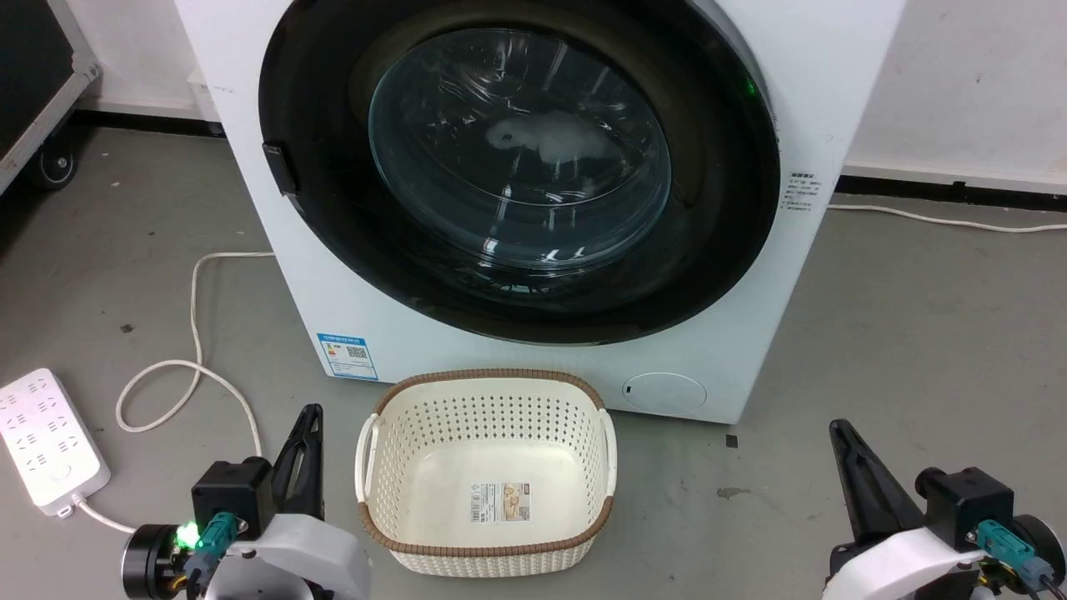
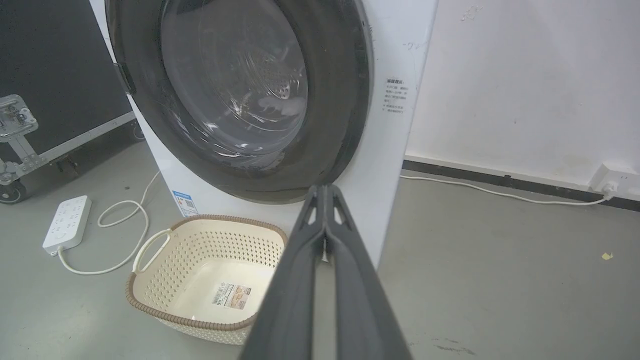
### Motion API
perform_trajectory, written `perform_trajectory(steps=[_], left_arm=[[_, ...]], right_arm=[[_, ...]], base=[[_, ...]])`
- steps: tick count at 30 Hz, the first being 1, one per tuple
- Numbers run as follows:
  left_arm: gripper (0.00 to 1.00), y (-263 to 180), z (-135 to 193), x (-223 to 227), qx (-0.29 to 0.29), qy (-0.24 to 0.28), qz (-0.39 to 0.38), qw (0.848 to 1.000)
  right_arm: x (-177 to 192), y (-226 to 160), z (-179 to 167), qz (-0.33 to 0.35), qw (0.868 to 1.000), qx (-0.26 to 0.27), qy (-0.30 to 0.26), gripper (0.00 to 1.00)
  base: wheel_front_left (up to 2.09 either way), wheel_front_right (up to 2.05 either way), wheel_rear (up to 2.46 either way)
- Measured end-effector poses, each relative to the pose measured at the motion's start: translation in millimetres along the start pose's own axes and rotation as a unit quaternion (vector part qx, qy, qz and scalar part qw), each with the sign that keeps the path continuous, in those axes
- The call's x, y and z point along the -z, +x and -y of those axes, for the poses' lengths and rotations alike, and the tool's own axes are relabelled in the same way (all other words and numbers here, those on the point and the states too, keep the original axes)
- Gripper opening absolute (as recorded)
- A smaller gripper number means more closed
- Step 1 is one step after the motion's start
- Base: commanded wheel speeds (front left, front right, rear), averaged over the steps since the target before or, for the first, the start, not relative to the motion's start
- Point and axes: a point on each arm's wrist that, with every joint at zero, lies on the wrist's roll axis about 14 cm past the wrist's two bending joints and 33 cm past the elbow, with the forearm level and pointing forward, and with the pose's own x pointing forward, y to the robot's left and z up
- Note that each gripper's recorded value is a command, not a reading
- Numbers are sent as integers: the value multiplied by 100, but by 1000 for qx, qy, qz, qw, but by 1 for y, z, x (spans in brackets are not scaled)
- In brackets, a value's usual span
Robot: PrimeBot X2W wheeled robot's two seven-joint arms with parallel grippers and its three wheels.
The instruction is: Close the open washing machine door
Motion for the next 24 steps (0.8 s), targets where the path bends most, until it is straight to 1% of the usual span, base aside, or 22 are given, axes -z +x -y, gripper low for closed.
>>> perform_trajectory(steps=[24], left_arm=[[0,-2,-3,0,-14,17,-6,1000]], right_arm=[[-1,4,-9,-10,1000,-15,-16,0]], base=[[0,0,0]])
